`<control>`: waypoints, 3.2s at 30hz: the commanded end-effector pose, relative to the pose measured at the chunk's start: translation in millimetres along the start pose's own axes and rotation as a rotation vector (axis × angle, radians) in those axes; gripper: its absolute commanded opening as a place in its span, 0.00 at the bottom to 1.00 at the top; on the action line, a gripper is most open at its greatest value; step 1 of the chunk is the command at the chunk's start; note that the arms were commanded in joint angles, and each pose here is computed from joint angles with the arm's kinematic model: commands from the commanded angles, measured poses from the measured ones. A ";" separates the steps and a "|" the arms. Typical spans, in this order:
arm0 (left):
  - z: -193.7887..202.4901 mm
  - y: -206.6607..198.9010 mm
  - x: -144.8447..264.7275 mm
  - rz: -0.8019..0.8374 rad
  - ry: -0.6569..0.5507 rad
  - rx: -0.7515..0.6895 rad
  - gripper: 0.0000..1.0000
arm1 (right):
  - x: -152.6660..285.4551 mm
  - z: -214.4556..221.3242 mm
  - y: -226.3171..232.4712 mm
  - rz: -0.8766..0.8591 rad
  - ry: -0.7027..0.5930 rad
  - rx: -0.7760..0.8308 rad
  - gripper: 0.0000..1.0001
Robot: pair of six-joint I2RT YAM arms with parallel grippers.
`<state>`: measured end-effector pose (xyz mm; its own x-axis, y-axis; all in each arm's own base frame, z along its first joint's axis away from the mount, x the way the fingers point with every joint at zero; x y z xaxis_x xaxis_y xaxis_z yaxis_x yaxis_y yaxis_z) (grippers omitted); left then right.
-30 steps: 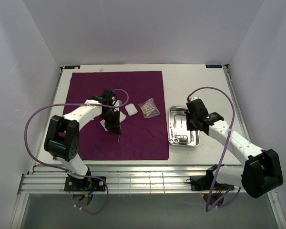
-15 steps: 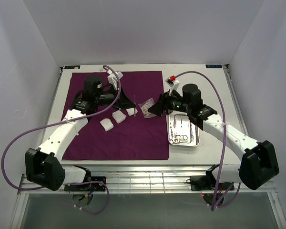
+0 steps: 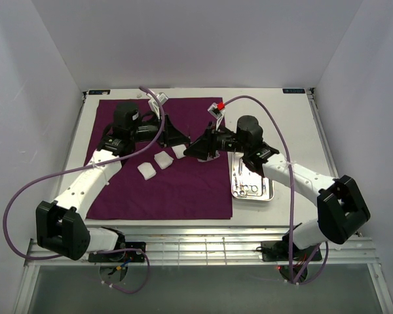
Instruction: Prepare the surgical pack
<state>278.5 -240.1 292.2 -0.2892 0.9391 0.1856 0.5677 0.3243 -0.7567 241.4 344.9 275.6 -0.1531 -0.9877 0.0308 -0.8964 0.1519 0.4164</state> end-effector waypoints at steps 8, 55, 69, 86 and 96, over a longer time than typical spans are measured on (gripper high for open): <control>3.1 -14.2 5.3 0.055 0.006 -0.004 0.00 | -1.4 -27.4 11.1 -0.025 -0.074 0.064 0.15; 60.3 162.3 43.8 -0.876 0.137 0.178 0.98 | 240.7 205.4 -123.9 1.290 0.782 -0.426 0.08; 58.3 167.2 48.6 -0.920 0.128 0.174 0.98 | 243.4 200.3 -124.3 1.304 0.809 -0.416 0.23; 58.8 215.4 124.4 -1.146 0.037 0.415 0.63 | 221.3 105.5 -126.8 1.270 0.607 -0.242 0.38; 91.2 255.1 131.4 -1.126 0.086 0.598 0.68 | 205.5 100.7 -133.5 1.221 0.615 -0.202 0.36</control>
<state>310.7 -41.5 71.5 -0.3199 0.1413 0.9369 -0.3890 0.8820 -0.2659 278.1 119.0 123.2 -0.5051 -0.0775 0.8595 -0.2163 0.9755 -0.0391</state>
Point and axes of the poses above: each gripper's point midway between its finger pads, its own x axis back along the fingers, its own y axis along the line the jaws close on, z = x × y, the point moved 2 cm from there along x, back along the fingers, and after that the axes turned 10 degrees about x, right-handed, at the moved point
